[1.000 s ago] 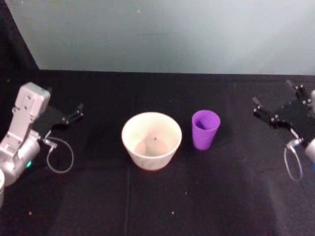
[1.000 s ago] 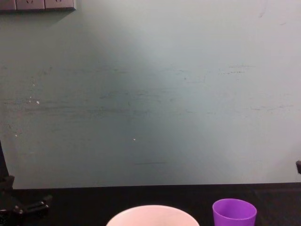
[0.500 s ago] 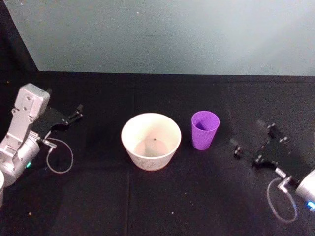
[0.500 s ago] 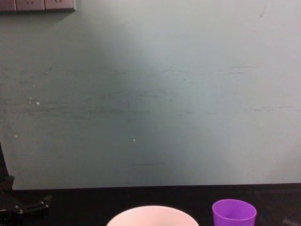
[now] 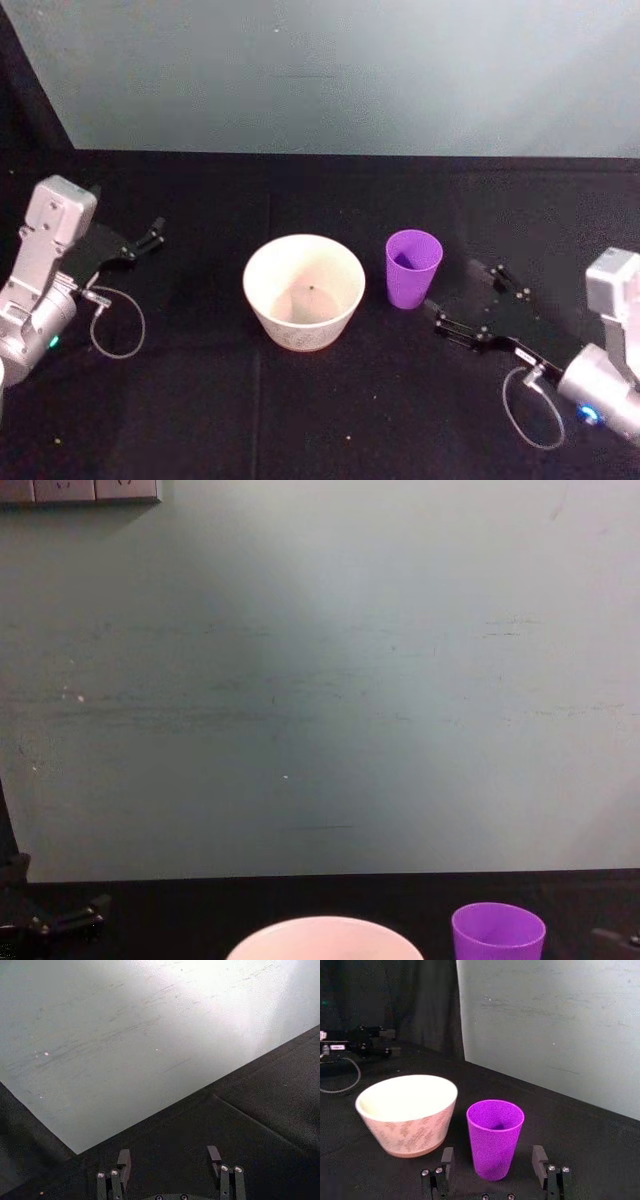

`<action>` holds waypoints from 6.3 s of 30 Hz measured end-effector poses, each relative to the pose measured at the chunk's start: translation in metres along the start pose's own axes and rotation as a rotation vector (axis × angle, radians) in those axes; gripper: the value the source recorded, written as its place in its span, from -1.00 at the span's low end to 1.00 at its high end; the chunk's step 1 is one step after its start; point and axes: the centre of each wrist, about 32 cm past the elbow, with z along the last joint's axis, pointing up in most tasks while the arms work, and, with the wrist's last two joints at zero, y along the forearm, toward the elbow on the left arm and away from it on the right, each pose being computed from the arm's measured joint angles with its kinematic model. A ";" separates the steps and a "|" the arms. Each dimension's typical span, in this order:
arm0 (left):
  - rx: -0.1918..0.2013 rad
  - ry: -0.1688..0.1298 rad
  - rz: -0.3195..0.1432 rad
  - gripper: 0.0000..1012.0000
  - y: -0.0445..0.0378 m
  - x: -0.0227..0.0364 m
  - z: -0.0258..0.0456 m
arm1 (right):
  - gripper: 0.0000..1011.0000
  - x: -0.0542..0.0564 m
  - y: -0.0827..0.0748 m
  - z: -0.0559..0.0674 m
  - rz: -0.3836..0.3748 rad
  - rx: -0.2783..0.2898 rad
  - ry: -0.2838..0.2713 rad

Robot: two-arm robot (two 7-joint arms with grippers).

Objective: Pick up the cup and pour the mung beans from the cup into the bowl.

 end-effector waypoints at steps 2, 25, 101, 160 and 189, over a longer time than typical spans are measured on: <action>0.000 0.000 0.000 0.98 0.0000 0.0000 0.0000 | 0.98 0.002 0.008 0.000 0.000 -0.002 0.004; 0.000 0.000 0.000 0.98 0.0000 0.0000 0.0000 | 0.98 0.015 0.058 -0.001 0.027 -0.016 0.043; 0.000 0.000 0.000 0.98 0.0000 0.0000 0.0000 | 0.47 0.028 0.016 0.159 -0.057 0.034 -0.054; 0.000 0.000 0.000 0.98 0.0000 0.0000 0.0000 | 0.47 0.028 0.016 0.160 -0.050 0.036 -0.051; 0.000 0.000 0.000 0.98 0.0000 0.0000 0.0000 | 0.47 0.028 0.016 0.160 -0.050 0.036 -0.050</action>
